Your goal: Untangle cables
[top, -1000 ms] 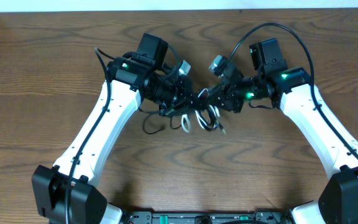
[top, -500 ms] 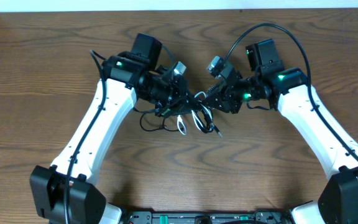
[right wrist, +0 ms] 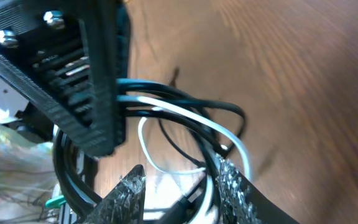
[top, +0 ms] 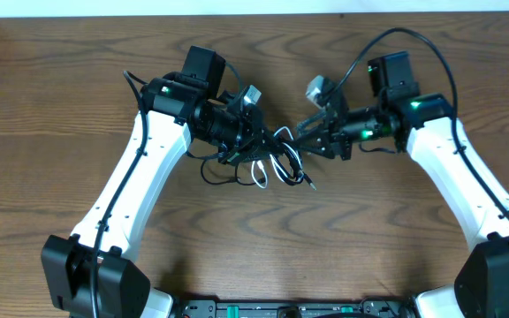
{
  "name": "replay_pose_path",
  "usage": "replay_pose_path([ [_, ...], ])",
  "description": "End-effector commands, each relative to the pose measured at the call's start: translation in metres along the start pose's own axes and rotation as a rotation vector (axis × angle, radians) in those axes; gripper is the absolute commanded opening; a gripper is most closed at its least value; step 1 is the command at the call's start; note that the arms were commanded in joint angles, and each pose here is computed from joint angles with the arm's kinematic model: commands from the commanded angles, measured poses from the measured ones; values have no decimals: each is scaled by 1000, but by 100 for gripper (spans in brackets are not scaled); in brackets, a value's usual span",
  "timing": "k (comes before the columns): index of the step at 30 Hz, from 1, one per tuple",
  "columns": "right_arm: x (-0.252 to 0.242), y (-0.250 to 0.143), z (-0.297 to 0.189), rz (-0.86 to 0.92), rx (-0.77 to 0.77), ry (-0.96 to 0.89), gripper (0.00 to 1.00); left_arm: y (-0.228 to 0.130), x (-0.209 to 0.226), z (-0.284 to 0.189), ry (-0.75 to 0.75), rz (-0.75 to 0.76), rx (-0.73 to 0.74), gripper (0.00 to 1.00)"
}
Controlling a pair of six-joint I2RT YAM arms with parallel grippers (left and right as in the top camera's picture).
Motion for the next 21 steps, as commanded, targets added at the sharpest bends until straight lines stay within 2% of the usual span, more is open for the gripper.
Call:
replay_pose_path([
  [1, 6, -5, 8, -39, 16, 8, 32, -1, -1, 1, -22, 16, 14, 8],
  [9, -20, -3, 25, -19, -10, -3, 33, -1, -2, 1, -22, 13, 15, 7],
  [15, -16, -6, 38, -20, 12, 22, 31, -1, -2, 1, -25, 12, 16, 7],
  [17, -13, -9, 42, -10, 27, 31, 28, -1, -2, 1, -25, 7, 16, 7],
  [21, -28, -16, 45, 88, 70, -70, 14, 2, -3, 1, -30, 14, 5, 7],
])
Point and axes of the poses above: each gripper's point midway between its finger pads, its own z axis out along the fingers, its own x axis along the line the jaws close on, y = z × x, the point moved 3 cm from there along -z, back along the fingers, and after that the axes turned 5 degrees about z, right-handed, at the moved point
